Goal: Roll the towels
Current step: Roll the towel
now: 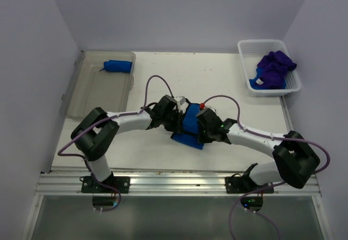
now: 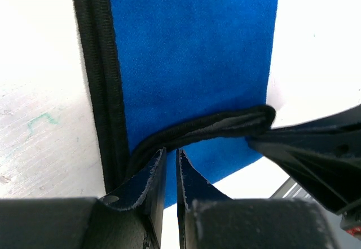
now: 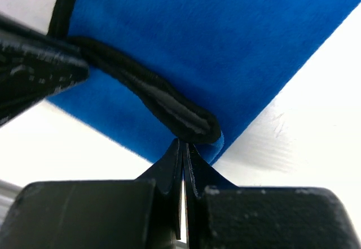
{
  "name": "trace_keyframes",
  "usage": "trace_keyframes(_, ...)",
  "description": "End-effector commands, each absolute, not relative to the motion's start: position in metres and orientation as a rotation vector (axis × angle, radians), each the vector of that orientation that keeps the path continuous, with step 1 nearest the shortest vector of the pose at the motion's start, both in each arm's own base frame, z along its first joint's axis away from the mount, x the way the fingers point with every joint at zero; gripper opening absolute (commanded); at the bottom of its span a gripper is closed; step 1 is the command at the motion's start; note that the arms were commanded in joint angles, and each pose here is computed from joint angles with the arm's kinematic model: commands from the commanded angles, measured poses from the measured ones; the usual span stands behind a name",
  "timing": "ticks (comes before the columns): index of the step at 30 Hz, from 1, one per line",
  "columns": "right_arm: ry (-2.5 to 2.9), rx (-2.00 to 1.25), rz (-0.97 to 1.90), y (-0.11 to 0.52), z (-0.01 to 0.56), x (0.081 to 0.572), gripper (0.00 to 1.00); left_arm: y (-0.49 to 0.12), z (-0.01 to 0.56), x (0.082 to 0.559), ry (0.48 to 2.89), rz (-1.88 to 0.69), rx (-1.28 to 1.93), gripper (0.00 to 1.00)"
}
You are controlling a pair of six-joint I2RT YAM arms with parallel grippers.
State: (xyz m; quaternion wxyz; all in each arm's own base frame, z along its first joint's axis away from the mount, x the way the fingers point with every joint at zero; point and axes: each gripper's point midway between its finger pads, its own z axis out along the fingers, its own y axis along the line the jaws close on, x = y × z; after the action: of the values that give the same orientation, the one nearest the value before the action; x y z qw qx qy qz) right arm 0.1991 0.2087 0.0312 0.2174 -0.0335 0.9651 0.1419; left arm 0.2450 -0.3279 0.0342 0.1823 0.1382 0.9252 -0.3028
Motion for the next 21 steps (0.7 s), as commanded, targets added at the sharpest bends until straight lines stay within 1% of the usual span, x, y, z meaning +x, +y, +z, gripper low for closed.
trace_keyframes(1, 2.671, -0.084, 0.239, 0.195, 0.029, 0.211, 0.00, -0.331, 0.038, 0.242, 2.598, -0.869, 0.455, 0.16)
trace_keyframes(7, 2.652, -0.077, 0.177, 0.193, 0.029, 0.222, 0.00, -0.326, 0.031, 0.238, 2.617, -0.854, 0.452, 0.16)
trace_keyframes(10, 2.669, -0.087, 0.173, 0.196, 0.018, 0.223, 0.00, -0.326, 0.033, 0.241, 2.607, -0.844, 0.430, 0.15)
trace_keyframes(13, 2.707, -0.081, 0.138, 0.187, 0.000, 0.213, 0.00, -0.328, 0.047, 0.248, 2.569, -0.842, 0.401, 0.16)
trace_keyframes(16, 2.699, -0.030, 0.247, 0.195, 0.004, 0.205, 0.00, -0.326, 0.066, 0.258, 2.528, -0.822, 0.348, 0.17)
trace_keyframes(17, 2.713, 0.031, 0.275, 0.195, 0.001, 0.197, 0.00, -0.324, 0.077, 0.262, 2.505, -0.825, 0.330, 0.18)
trace_keyframes(20, 2.713, 0.134, 0.523, 0.222, 0.006, 0.183, 0.00, -0.315, 0.104, 0.273, 2.453, -0.799, 0.257, 0.20)
trace_keyframes(21, 2.678, 0.119, 0.621, 0.240, 0.014, 0.183, 0.00, -0.308, 0.110, 0.278, 2.449, -0.747, 0.223, 0.20)
